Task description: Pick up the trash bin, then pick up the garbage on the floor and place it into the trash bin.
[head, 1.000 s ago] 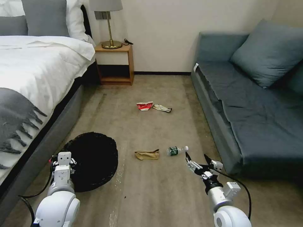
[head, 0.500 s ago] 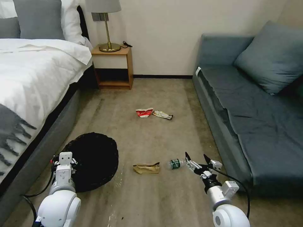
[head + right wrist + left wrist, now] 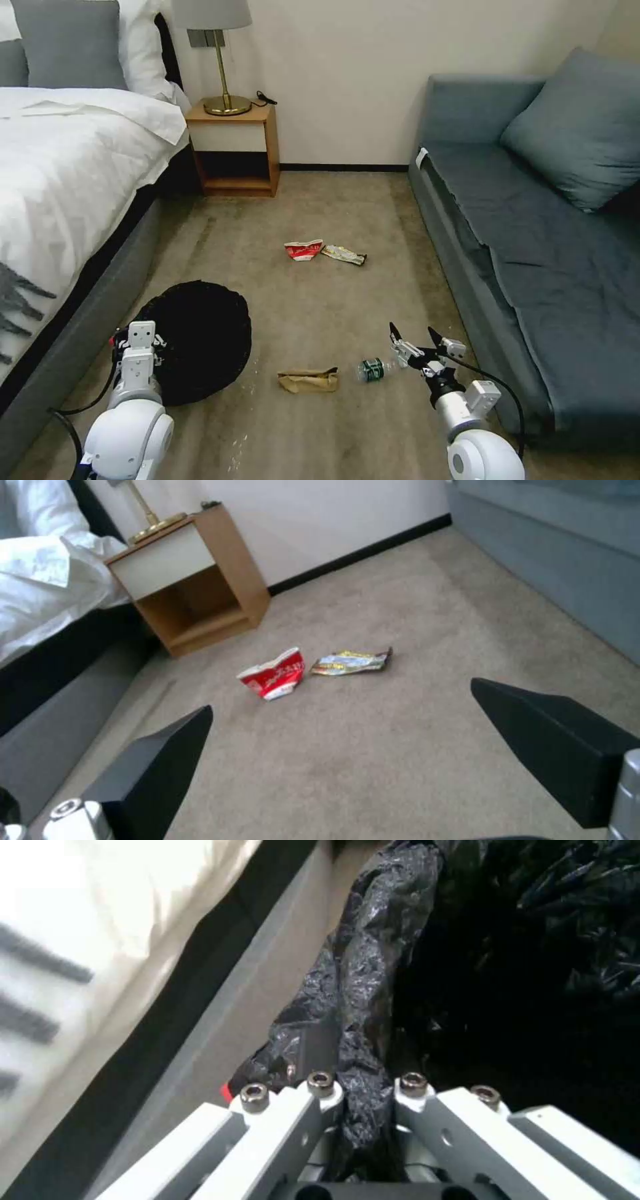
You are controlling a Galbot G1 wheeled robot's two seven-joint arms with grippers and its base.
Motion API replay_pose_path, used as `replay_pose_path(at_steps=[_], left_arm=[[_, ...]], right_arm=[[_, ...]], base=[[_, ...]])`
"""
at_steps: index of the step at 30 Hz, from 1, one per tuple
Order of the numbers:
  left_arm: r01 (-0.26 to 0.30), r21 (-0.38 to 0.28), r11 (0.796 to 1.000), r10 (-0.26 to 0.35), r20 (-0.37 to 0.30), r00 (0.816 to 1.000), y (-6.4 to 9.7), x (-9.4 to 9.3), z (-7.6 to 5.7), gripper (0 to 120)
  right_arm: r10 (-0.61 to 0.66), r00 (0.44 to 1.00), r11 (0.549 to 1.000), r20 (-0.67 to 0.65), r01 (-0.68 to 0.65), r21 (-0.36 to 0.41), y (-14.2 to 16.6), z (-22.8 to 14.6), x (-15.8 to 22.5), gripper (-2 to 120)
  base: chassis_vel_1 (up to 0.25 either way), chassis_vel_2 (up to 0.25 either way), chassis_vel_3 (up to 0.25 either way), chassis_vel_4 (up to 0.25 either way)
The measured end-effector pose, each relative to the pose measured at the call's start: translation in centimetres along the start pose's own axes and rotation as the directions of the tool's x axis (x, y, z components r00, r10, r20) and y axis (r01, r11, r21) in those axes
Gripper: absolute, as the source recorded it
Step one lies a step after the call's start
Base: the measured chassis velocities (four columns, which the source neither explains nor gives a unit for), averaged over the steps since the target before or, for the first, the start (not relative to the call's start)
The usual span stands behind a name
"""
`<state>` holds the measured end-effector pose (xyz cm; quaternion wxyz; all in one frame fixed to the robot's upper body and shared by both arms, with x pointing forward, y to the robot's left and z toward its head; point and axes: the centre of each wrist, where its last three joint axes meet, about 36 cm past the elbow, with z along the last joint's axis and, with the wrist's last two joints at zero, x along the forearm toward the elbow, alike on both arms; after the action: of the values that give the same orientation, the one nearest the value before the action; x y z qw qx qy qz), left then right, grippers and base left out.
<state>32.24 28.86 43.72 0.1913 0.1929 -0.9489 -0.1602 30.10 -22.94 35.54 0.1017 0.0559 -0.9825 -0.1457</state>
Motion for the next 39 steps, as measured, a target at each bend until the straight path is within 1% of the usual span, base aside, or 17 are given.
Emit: replay_pose_path(at_steps=[8, 17, 19, 20, 21, 23, 25, 26, 29, 30, 32, 33, 34, 36, 37, 39], left_arm=[[-0.001, 0.002, 1.0, 0.001, 0.004, 1.0, 0.0, 0.0, 0.0, 0], [0.003, 0.009, 1.0, -0.003, 0.022, 1.0, 0.1, -0.3, -0.3, 0], [0.002, 0.008, 1.0, -0.002, 0.029, 1.0, 0.1, -0.4, -0.4, 0], [-0.001, 0.005, 1.0, 0.001, 0.034, 0.999, 0.0, -0.5, -0.6, 0], [-0.001, 0.005, 1.0, 0.001, 0.034, 0.999, 0.0, -0.5, -0.6, 0], [-0.009, -0.002, 1.0, 0.009, 0.041, 0.999, -0.2, -0.5, -0.7, 0], [-0.011, -0.008, 1.0, 0.012, 0.043, 0.999, -0.2, -0.6, -0.7, 0], [-0.011, -0.008, 1.0, 0.012, 0.043, 0.999, -0.2, -0.6, -0.7, 0], [-0.014, -0.019, 1.0, 0.015, 0.044, 0.999, 0.0, -0.7, -0.7, 0], [-0.014, -0.019, 1.0, 0.015, 0.044, 0.999, 0.0, -0.7, -0.7, 0], [-0.017, -0.026, 1.0, 0.018, 0.042, 0.999, 0.1, -0.6, -0.5, 0], [-0.019, -0.028, 0.999, 0.02, 0.042, 0.999, 0.1, -0.6, -0.5, 0], [-0.019, -0.028, 0.999, 0.02, 0.042, 0.999, 0.1, -0.6, -0.5, 0], [-0.017, -0.033, 0.999, 0.018, 0.049, 0.999, 0.0, -0.6, -0.4, 0], [-0.014, -0.032, 0.999, 0.016, 0.052, 0.998, -0.1, -0.6, -0.3, 0], [-0.014, -0.031, 0.999, 0.016, 0.053, 0.998, -0.1, -0.7, -0.3, 0]], right_arm=[[-0.008, 1.0, 1.0, -0.011, 0.008, 0.015, 0.3, 0.3, 0.0, 100], [-0.039, 0.999, 0.999, -0.023, 0.039, 0.031, 0.5, 0.3, -0.5, 100], [-0.089, 0.996, 0.994, -0.03, 0.091, 0.059, 0.3, 0.1, -0.8, 100], [-0.126, 0.991, 0.987, -0.036, 0.128, 0.094, -0.1, -0.3, -1.1, 100], [-0.126, 0.991, 0.987, -0.036, 0.128, 0.094, -0.1, -0.3, -1.1, 100], [-0.181, 0.982, 0.97, -0.052, 0.187, 0.158, -1.0, -1.2, -1.8, 100], [-0.215, 0.974, 0.955, -0.074, 0.226, 0.19, -1.7, -1.9, -2.5, 100], [-0.215, 0.974, 0.955, -0.074, 0.226, 0.19, -1.7, -1.9, -2.5, 100], [-0.274, 0.951, 0.915, -0.14, 0.303, 0.267, -3.7, -3.5, -4.1, 100], [-0.274, 0.951, 0.915, -0.14, 0.303, 0.267, -3.7, -3.5, -4.1, 100], [-0.33, 0.921, 0.873, -0.205, 0.381, 0.306, -4.9, -4.4, -5.6, 100], [-0.349, 0.91, 0.859, -0.224, 0.406, 0.311, -4.9, -4.4, -6.1, 100], [-0.349, 0.91, 0.859, -0.224, 0.406, 0.311, -4.9, -4.4, -6.1, 100], [-0.402, 0.874, 0.817, -0.274, 0.477, 0.324, -4.5, -4.4, -7.7, 100], [-0.433, 0.848, 0.788, -0.306, 0.521, 0.329, -4.0, -4.2, -8.9, 100], [-0.439, 0.842, 0.78, -0.314, 0.531, 0.33, -3.9, -4.2, -9.2, 100]], base=[[-0.125, 0.12, 0.117, -0.105], [-0.102, 0.104, 0.107, -0.113], [-0.086, 0.067, 0.07, -0.082], [-0.082, 0.036, 0.054, -0.073], [-0.082, 0.036, 0.054, -0.073], [0.0, 0.0, 0.0, 0.0], [0.0, 0.0, 0.0, 0.0], [0.0, 0.0, 0.0, 0.0], [0.0, 0.0, 0.0, 0.0], [0.0, 0.0, 0.0, 0.0], [0.0, 0.0, 0.0, 0.0], [0.0, 0.0, 0.0, 0.0], [0.0, 0.0, 0.0, 0.0], [0.0, 0.0, 0.0, 0.0], [0.0, 0.0, 0.0, 0.0], [0.0, 0.0, 0.0, 0.0]])
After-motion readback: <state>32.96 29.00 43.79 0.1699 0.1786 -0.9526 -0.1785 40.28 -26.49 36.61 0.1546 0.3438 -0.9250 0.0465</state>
